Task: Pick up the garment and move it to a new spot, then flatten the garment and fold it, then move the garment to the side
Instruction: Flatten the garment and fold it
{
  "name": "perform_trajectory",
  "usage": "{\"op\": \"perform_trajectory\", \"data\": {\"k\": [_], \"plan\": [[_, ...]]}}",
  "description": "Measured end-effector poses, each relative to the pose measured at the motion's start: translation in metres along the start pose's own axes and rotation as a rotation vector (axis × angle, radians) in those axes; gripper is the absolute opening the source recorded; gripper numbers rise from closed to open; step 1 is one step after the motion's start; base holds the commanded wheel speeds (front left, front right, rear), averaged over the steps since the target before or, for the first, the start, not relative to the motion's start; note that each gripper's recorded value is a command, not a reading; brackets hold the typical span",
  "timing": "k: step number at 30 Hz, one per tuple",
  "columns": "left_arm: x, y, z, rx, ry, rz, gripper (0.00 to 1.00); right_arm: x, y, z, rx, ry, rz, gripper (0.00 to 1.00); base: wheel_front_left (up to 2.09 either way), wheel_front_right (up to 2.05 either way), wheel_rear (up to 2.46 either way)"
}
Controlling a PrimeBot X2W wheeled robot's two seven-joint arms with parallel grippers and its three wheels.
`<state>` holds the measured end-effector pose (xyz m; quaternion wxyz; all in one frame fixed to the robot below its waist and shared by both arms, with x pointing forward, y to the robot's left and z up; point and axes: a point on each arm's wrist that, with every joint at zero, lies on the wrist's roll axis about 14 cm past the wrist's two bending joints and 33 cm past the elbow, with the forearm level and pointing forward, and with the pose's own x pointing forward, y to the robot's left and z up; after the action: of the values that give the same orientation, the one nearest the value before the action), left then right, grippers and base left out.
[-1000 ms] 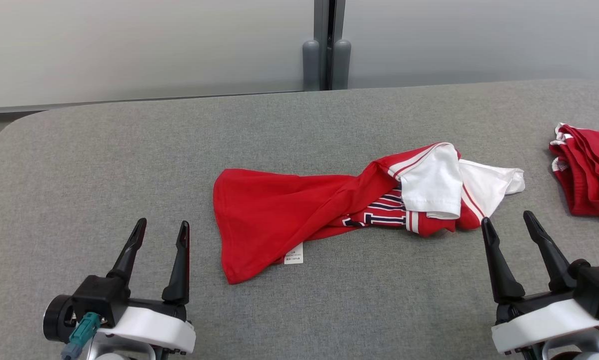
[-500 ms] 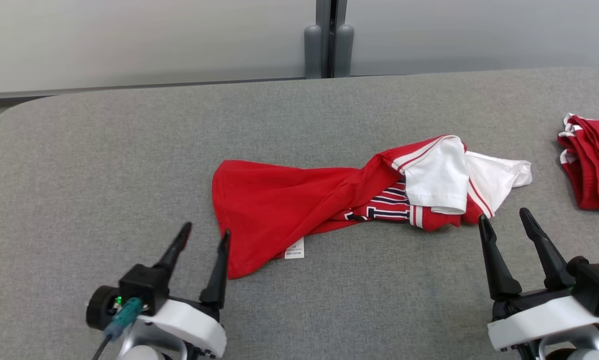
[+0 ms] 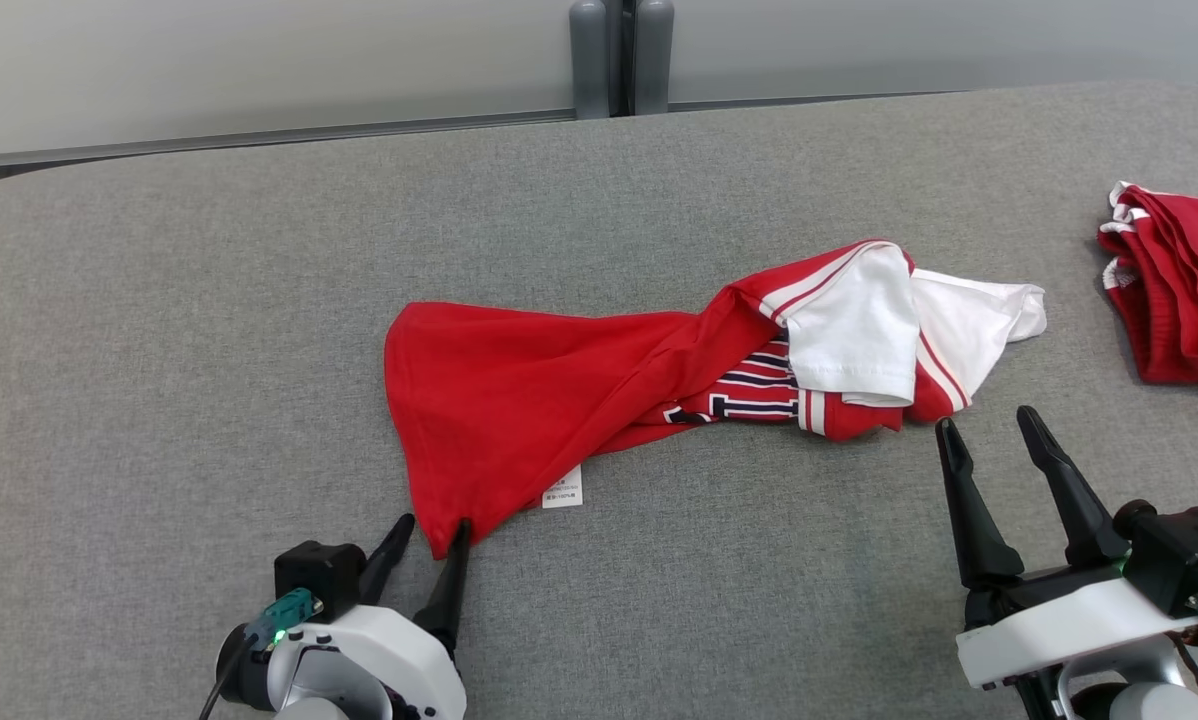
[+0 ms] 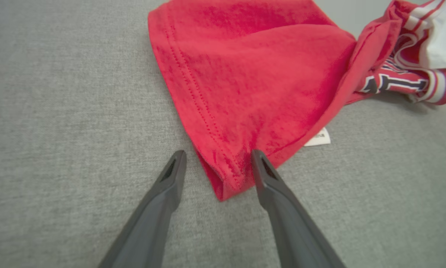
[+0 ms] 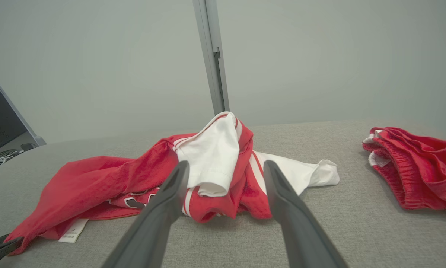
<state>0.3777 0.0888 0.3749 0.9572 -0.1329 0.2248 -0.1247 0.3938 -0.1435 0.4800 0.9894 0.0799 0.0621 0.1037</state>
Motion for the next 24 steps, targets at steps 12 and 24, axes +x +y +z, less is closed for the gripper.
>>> {"op": "perform_trajectory", "data": {"k": [12,24], "plan": [[0.004,0.006,0.014,-0.021,-0.049,0.004,0.0,0.011,-0.007,-0.027,-0.003,0.082,-0.001,1.0,0.0,0.0,0.0],[0.007,0.014,0.029,-0.009,-0.098,0.017,0.0,0.05,0.005,-0.047,-0.021,0.124,0.072,0.0,0.0,0.0,0.0]]}}
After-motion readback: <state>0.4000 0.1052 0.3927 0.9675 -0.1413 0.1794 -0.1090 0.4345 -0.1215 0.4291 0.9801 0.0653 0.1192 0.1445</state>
